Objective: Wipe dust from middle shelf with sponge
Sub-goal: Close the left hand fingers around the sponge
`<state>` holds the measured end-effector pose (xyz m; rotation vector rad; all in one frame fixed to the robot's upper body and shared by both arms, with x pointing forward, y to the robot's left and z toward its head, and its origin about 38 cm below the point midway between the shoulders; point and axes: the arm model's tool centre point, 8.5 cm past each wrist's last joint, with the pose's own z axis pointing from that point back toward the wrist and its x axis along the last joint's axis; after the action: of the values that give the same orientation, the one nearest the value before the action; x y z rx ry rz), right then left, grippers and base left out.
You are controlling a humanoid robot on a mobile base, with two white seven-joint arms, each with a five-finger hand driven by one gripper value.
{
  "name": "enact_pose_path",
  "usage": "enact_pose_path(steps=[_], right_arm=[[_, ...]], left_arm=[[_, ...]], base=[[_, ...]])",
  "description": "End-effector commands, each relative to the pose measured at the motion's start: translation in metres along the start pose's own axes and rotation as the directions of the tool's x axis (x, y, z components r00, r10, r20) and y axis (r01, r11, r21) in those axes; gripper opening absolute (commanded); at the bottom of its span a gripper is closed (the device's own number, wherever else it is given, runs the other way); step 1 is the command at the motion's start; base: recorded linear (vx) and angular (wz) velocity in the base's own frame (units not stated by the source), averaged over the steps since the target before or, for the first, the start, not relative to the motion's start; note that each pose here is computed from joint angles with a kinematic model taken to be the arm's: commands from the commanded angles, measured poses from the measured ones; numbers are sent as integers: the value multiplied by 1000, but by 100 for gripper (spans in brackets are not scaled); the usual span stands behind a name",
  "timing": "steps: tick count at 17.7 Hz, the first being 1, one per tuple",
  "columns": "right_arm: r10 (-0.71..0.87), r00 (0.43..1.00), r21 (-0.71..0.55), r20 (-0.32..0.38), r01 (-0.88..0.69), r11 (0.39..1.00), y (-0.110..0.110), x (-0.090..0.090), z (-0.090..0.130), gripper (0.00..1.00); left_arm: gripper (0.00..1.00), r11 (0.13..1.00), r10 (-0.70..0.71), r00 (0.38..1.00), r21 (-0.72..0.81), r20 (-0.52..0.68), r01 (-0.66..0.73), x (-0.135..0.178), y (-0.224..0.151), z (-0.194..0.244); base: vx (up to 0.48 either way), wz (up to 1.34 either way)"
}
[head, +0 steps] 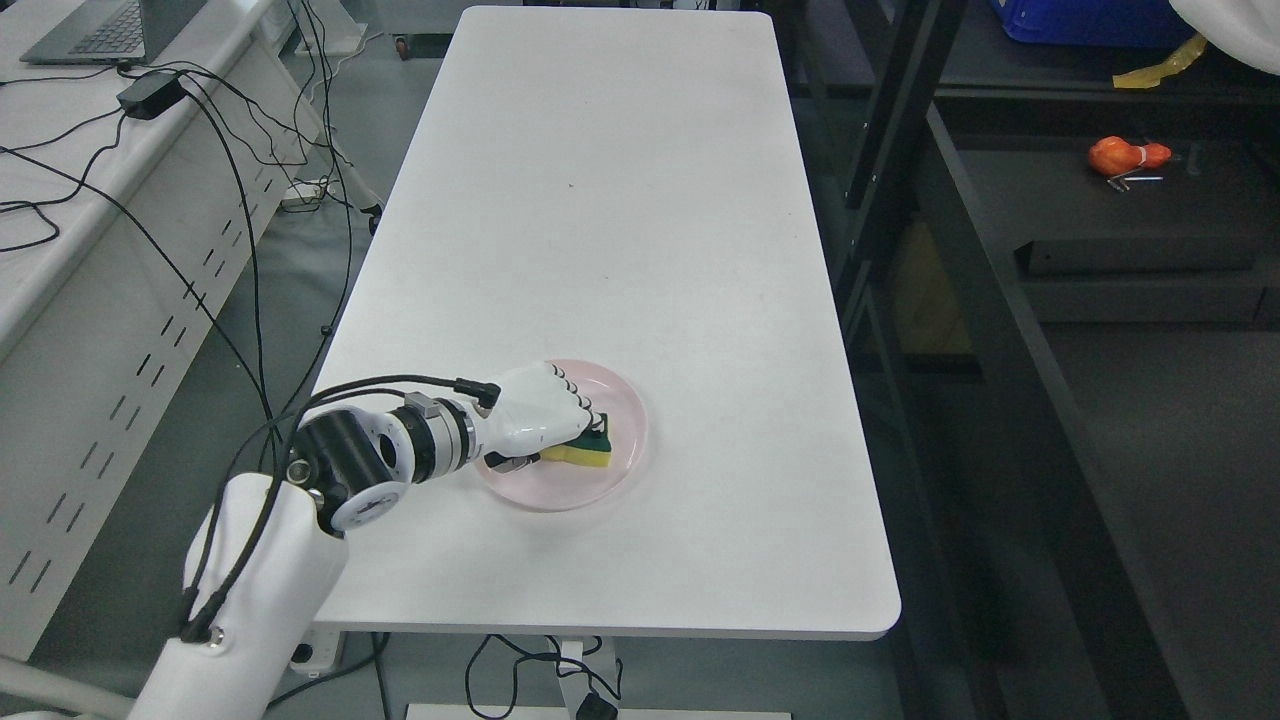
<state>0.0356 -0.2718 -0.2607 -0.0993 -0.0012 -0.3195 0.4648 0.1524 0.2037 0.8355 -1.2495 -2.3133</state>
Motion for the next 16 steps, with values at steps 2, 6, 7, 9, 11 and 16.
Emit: enact_pose_path(steps=[2, 6, 7, 9, 11, 16], right_arm=[[-1, 1000, -15, 22, 1, 1000, -10, 10, 0, 100], [-2, 1000, -15, 22, 2, 1000, -10, 10, 0, 100], [-1, 1000, -15, 22, 1, 1000, -10, 10, 0, 100], [-1, 1000, -15, 22, 1, 1000, -10, 10, 0, 100], [-1, 1000, -15, 22, 1, 1000, -10, 10, 0, 100], [-2, 1000, -15, 22, 2, 1000, -10, 10, 0, 100]], left_arm=[[34, 983, 153, 986, 117, -63, -145, -28, -2, 20], [18, 956, 236, 971, 184, -24, -228, -34, -3, 27], [14, 945, 260, 966, 211, -9, -252, -36, -1, 30], [4, 911, 308, 950, 273, 46, -308, -38, 4, 36], [0, 862, 348, 929, 347, 128, -370, -37, 12, 42], [0, 497, 489, 757, 574, 434, -651, -27, 39, 54]], base=[[0, 0], [0, 0], [0, 0], [0, 0], [0, 0], [3, 0]])
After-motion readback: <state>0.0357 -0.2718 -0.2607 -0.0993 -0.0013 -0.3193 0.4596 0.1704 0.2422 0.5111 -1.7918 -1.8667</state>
